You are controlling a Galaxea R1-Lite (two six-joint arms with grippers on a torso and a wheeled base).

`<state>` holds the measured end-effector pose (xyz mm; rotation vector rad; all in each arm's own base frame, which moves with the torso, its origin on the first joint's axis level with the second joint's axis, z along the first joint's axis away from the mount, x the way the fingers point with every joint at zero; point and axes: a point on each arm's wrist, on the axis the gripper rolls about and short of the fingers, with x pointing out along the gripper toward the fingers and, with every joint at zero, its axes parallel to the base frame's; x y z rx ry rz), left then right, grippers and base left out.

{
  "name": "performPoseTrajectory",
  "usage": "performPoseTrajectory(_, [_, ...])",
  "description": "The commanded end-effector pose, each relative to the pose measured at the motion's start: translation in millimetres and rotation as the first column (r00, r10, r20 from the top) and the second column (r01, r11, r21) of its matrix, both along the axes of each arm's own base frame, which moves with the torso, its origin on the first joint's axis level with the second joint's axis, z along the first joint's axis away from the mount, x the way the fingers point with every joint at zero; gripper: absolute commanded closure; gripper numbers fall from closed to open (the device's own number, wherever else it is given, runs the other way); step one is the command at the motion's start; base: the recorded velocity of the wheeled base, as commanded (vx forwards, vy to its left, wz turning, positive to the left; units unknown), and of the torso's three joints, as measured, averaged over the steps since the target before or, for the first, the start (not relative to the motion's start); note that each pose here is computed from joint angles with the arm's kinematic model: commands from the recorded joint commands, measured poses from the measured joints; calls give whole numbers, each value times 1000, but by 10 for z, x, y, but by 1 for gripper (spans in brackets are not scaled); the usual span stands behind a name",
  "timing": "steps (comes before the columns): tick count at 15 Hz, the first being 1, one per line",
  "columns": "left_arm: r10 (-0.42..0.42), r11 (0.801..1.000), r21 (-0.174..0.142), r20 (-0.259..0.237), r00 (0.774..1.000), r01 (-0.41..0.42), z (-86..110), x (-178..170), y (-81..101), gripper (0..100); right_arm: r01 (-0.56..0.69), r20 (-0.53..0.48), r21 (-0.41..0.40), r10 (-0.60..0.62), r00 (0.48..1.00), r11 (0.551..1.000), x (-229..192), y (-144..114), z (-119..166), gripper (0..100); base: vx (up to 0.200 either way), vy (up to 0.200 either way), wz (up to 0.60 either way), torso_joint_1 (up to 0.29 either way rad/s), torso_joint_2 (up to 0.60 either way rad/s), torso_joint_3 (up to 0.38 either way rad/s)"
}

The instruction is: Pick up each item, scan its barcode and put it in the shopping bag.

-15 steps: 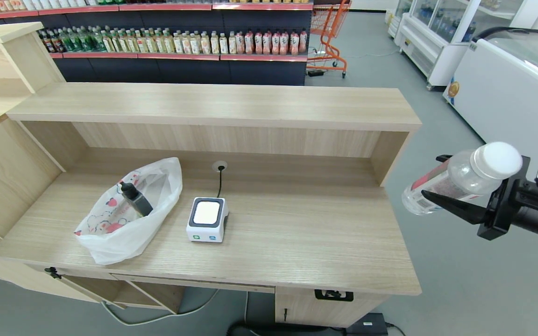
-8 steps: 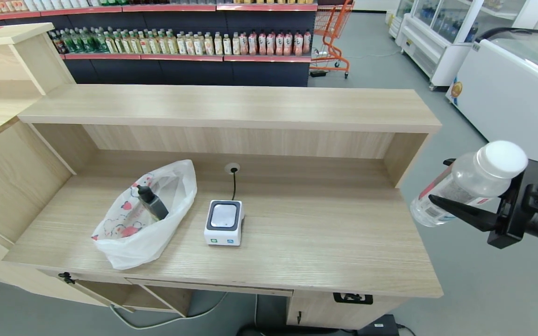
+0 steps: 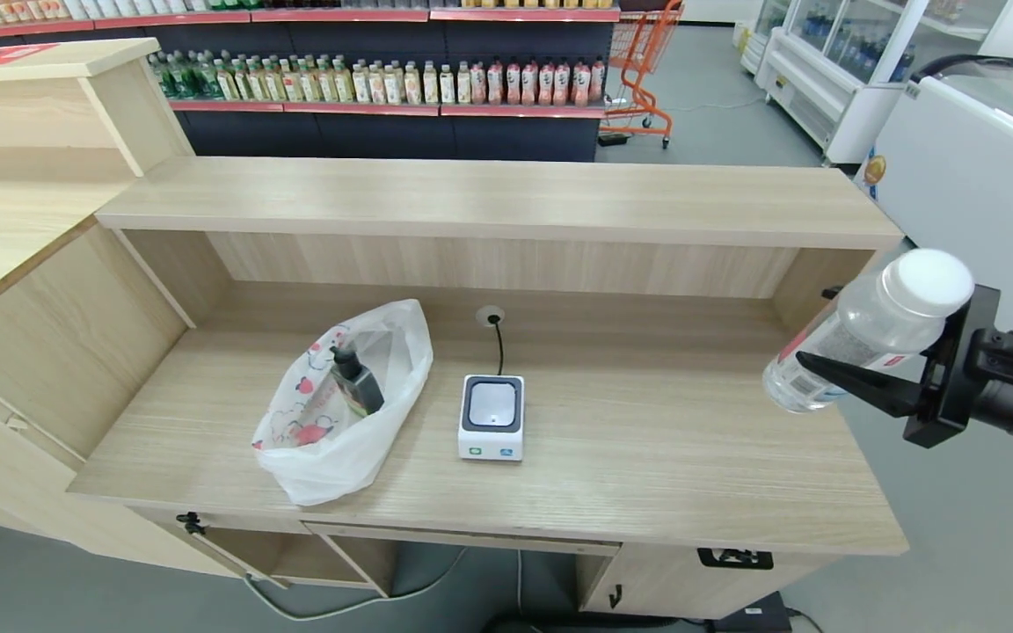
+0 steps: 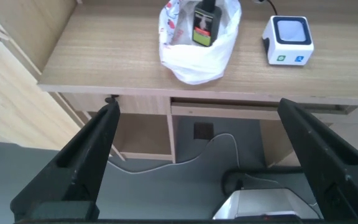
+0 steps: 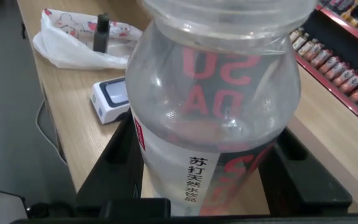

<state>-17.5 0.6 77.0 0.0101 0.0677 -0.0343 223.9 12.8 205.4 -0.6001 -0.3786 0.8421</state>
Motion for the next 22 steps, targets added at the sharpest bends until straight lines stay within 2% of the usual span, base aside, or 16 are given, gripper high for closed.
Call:
performPoseTrajectory(1, [-2, 1000, 5, 1, 1000, 2, 0, 0, 0, 0, -8, -21, -1, 8, 1000, 1000, 83, -1, -47, 100, 0, 200, 0, 7, -2, 2])
performPoseTrajectory(5, [-2, 1000, 6, 1, 1000, 2, 0, 0, 0, 0, -41, -35, -10, 40, 999, 999, 131, -11, -125, 100, 0, 200, 0, 2, 7, 5])
performPoseTrajectory(9, [-2, 1000, 6, 1, 1000, 2, 0, 0, 0, 0, -48, 14, -39, 49, 999, 998, 478, -175, -425, 100, 0, 200, 0, 2, 1, 2])
performPoseTrajectory(12, [0, 1000, 5, 1, 1000, 0, 0, 0, 0, 0, -59, 57, -47, 61, 996, 997, 744, -220, -629, 100, 0, 0, 0, 0, 0, 0])
performPoseTrajectory(15, [-2, 1000, 5, 1, 1000, 2, 0, 0, 0, 0, -84, 37, -47, 86, 996, 995, 836, -217, -745, 100, 0, 0, 0, 0, 0, 0])
performPoseTrajectory(19, [-2, 1000, 6, 1, 1000, 2, 0, 0, 0, 0, -136, 46, -55, 139, 989, 989, 957, -199, -767, 100, 200, 0, 0, -1, 1, 1])
performPoseTrajectory(22, [0, 1000, -1, 0, 1000, 0, 0, 0, 0, 0, -182, 36, -47, 183, 982, 982, 992, -92, -773, 100, 133, 0, 0, 10, 6, 3])
